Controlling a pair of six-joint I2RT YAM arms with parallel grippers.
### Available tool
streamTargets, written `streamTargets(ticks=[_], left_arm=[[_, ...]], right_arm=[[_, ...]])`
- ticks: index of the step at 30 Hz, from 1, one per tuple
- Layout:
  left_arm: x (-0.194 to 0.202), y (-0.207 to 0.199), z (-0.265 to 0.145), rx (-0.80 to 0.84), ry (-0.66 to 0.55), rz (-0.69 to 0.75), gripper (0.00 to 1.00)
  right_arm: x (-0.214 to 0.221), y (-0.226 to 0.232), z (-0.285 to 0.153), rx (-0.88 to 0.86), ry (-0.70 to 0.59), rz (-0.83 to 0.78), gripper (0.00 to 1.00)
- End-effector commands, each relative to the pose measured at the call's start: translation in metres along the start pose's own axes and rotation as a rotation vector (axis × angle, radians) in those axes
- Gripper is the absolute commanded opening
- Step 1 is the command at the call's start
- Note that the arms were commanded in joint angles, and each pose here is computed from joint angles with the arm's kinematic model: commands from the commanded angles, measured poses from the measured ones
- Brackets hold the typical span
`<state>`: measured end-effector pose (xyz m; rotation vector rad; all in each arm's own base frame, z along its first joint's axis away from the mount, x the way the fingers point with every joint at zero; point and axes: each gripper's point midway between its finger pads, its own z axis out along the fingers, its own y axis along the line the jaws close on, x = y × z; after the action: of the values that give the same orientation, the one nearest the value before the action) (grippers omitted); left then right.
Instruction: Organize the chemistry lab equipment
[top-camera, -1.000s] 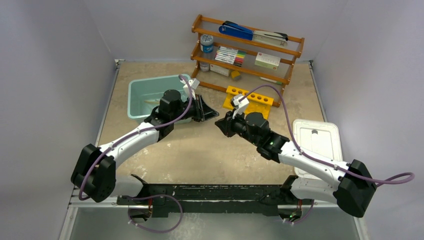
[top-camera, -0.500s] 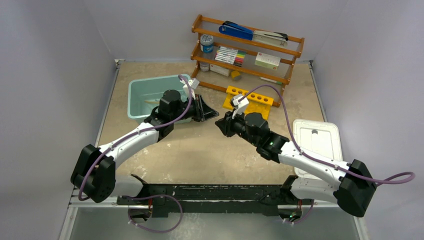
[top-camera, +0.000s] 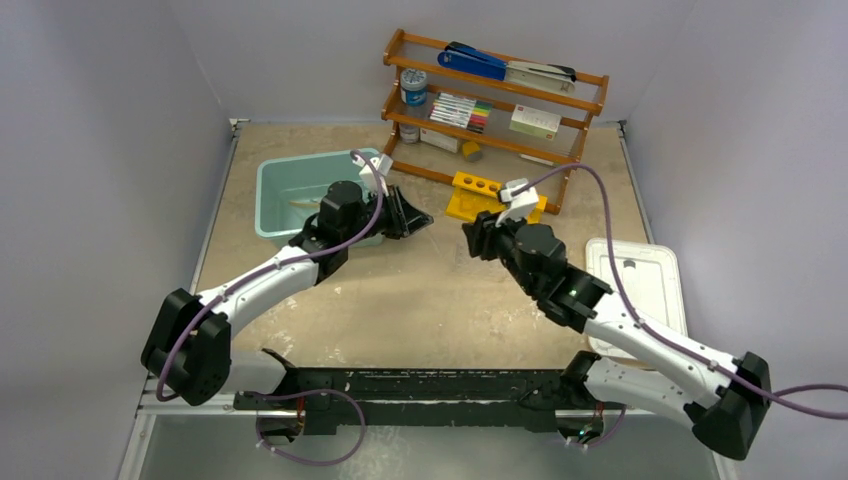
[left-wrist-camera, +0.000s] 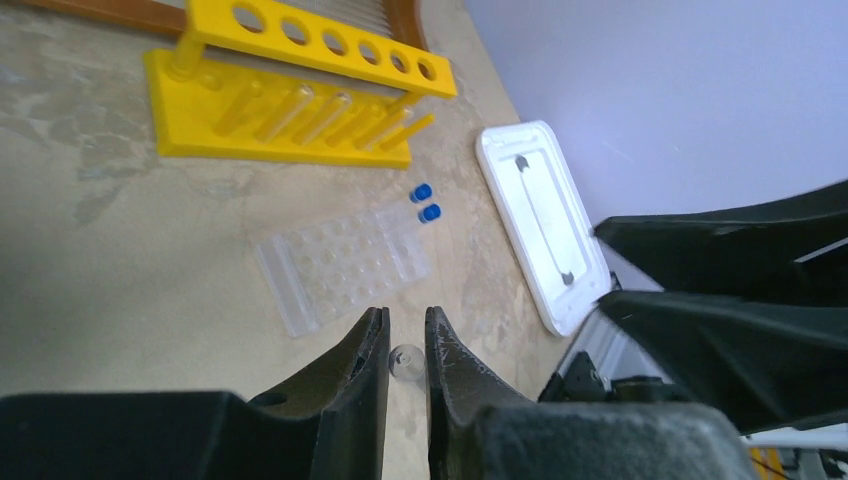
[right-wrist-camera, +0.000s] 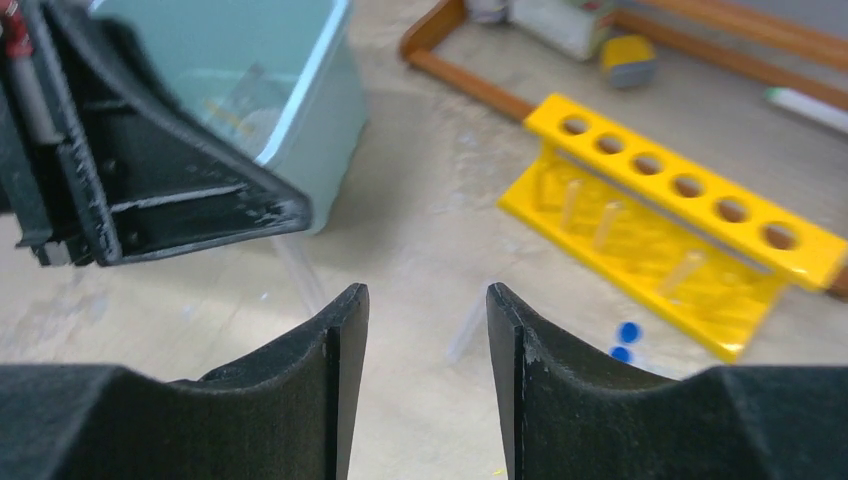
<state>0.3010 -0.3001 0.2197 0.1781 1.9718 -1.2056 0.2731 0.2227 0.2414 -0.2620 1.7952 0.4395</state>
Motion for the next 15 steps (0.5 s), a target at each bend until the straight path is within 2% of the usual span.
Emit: streamTargets(ticks=[1,7,15], left_arm=[[-0.031,0.010,0.007,-0.075,-0.136,0.087,0.00],[-0.043,0.013,0.027,-0.133,-0.175,0.161,0.00],[-0.051,0.008,0.069,-0.181,-0.186,0.250,0.00]], right_arm=[[-0.036,-0.056,-0.020,0.240,-0.097,0.010,0.50],[-0.026,-0.112,-0.034,0.465,-0.064,0.075,0.51],[-0.004,-0.125,-0.038,0.522,-0.031,0.063,0.52]])
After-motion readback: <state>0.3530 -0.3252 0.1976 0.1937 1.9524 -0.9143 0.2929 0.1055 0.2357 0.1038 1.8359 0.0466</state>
